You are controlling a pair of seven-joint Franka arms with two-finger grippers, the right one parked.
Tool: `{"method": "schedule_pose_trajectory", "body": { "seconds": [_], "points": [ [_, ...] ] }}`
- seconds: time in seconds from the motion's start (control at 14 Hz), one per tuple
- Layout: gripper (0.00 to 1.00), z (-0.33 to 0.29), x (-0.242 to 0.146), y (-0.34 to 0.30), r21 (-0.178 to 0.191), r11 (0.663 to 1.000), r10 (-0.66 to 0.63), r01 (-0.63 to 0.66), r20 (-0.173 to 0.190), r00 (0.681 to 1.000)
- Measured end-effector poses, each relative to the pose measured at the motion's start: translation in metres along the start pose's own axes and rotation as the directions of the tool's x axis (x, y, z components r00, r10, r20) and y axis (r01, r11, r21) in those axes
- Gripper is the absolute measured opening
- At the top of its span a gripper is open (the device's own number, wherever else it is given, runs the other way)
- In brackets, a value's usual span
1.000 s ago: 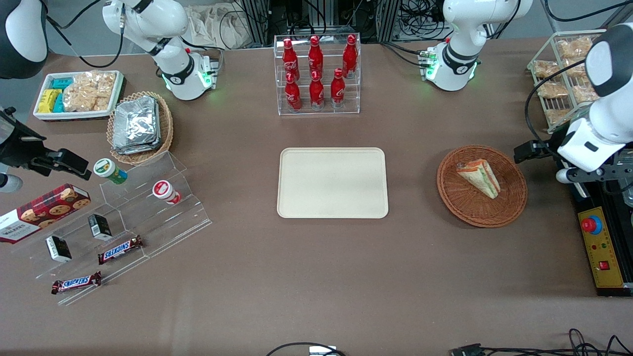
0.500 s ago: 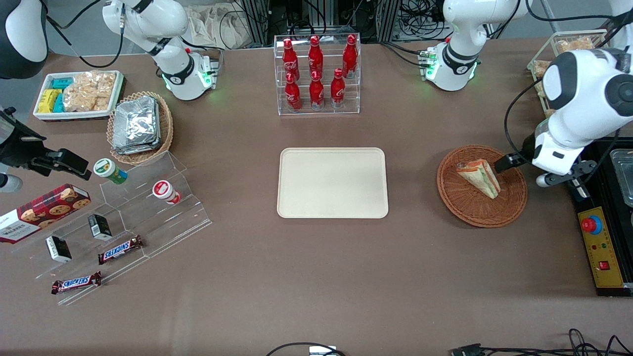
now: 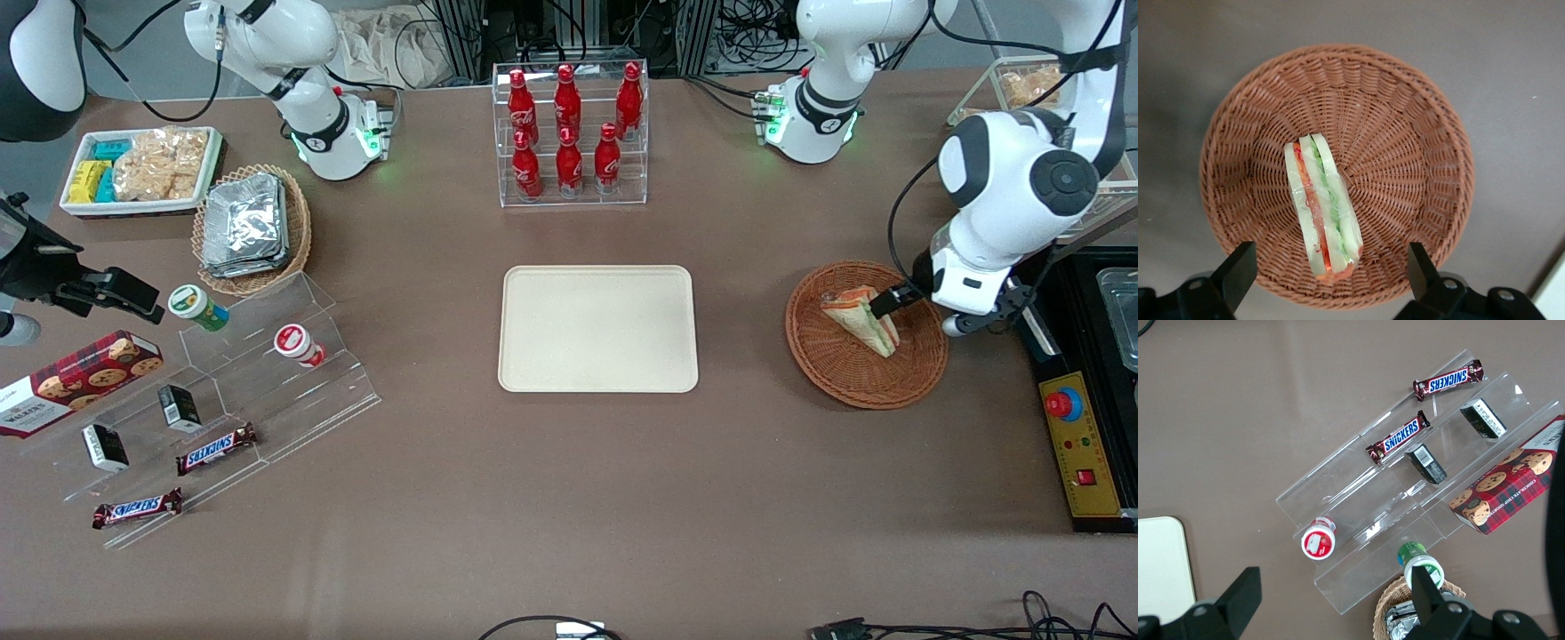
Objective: Place sandwich from basket to tray
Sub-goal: 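Lower the open left gripper onto the sandwich and close on it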
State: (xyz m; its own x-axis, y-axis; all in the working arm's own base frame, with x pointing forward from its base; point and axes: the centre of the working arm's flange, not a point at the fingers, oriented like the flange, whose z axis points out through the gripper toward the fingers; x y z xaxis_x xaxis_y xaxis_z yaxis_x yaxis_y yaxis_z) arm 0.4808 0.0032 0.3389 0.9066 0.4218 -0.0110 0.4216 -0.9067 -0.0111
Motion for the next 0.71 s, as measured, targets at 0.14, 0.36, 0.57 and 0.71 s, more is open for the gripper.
{"method": "schedule_pose_trajectory", "body": {
  "seconds": [0.14, 0.36, 0.57, 0.71],
  "points": [
    [1.00, 0.021, -0.009, -0.006, -0.011, 1.000, -0.021, 0.021, -0.022, 1.000],
    [1.00, 0.046, -0.018, -0.015, -0.024, 0.998, -0.051, 0.050, -0.044, 0.998],
    [1.00, 0.068, -0.023, -0.017, -0.038, 0.997, -0.072, 0.069, -0.065, 0.995],
    [1.00, 0.084, -0.026, -0.018, -0.046, 0.995, -0.089, 0.086, -0.073, 0.993]
  ]
}}
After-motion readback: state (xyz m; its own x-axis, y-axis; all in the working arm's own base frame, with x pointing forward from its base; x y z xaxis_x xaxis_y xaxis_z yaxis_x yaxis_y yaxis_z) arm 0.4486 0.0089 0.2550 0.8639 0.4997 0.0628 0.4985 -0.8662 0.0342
